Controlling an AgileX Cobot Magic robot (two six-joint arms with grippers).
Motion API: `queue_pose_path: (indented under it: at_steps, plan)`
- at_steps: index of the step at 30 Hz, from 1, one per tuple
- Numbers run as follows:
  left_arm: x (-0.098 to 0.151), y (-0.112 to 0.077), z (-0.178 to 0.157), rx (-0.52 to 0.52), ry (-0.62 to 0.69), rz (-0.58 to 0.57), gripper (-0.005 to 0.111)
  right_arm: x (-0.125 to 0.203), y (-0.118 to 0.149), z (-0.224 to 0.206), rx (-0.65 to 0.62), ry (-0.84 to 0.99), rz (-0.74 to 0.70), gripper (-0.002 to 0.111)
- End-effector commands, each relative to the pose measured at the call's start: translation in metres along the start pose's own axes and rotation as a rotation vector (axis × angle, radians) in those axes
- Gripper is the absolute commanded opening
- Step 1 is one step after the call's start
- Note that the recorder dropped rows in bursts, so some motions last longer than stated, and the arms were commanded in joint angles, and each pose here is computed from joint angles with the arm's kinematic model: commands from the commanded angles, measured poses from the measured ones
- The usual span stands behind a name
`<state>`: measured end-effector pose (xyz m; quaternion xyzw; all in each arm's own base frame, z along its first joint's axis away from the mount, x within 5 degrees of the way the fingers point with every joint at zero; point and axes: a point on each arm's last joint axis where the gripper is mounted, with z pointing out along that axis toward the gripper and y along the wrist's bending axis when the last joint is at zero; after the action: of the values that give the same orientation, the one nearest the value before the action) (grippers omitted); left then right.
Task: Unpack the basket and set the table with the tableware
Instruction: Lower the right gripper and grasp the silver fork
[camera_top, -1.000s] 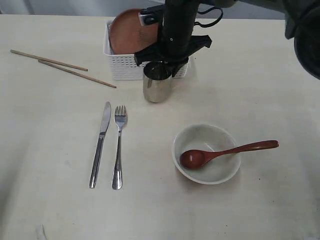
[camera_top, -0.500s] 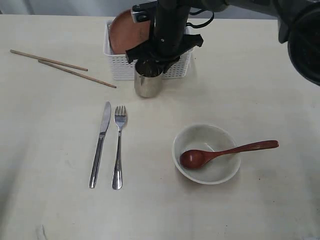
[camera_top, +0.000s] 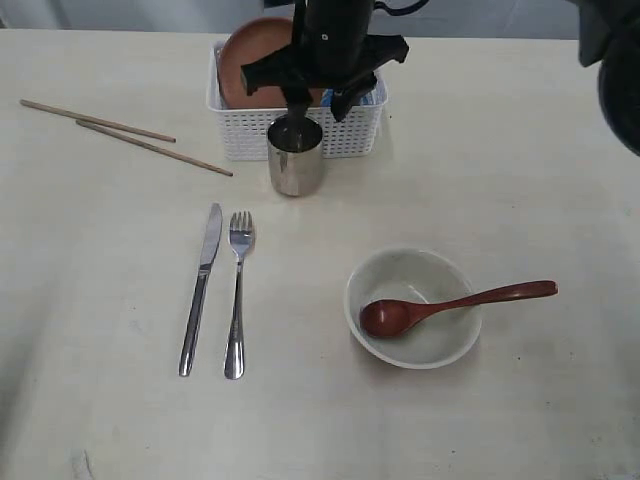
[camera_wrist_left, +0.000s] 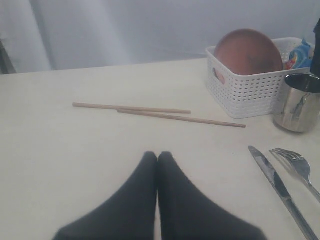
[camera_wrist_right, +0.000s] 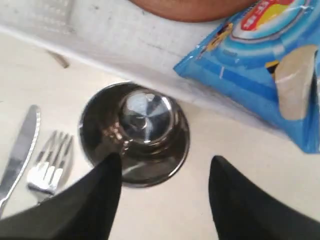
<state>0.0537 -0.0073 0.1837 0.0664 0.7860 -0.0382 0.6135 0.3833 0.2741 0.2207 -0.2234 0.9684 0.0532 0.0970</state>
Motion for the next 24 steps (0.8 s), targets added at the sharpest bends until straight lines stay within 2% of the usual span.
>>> queue_pose_path:
  at_steps: [1,3,5,6,9,12,18,24]
  plan:
    - [0.000,0.000,0.000,-0.002,-0.013,-0.002,0.000,0.026,0.016,-0.015,-0.072,0.064,-0.012,0.043]
    - [0.000,0.000,0.000,-0.002,-0.013,-0.002,0.000,0.051,0.023,-0.014,-0.074,0.112,0.015,0.033]
    - [0.000,0.000,0.000,-0.002,-0.013,-0.002,0.000,0.077,0.040,-0.011,-0.094,0.114,0.026,0.031]
    - [0.000,0.000,0.000,-0.002,-0.013,-0.002,0.000,0.083,0.047,-0.011,-0.101,0.097,0.021,0.031]
    - [0.000,0.000,0.000,-0.002,-0.013,-0.002,0.000,0.112,0.096,0.001,-0.124,0.065,-0.046,0.046]
    - [0.000,0.000,0.000,-0.002,-0.013,-0.002,0.000,0.114,0.121,0.025,-0.127,0.070,-0.027,0.049]
    - [0.000,0.000,0.000,-0.002,-0.013,-0.002,0.000,0.103,0.124,0.057,-0.040,0.124,-0.016,0.049]
    - [0.000,0.000,0.000,-0.002,-0.013,-0.002,0.000,0.103,0.124,0.071,-0.030,0.132,-0.002,0.049]
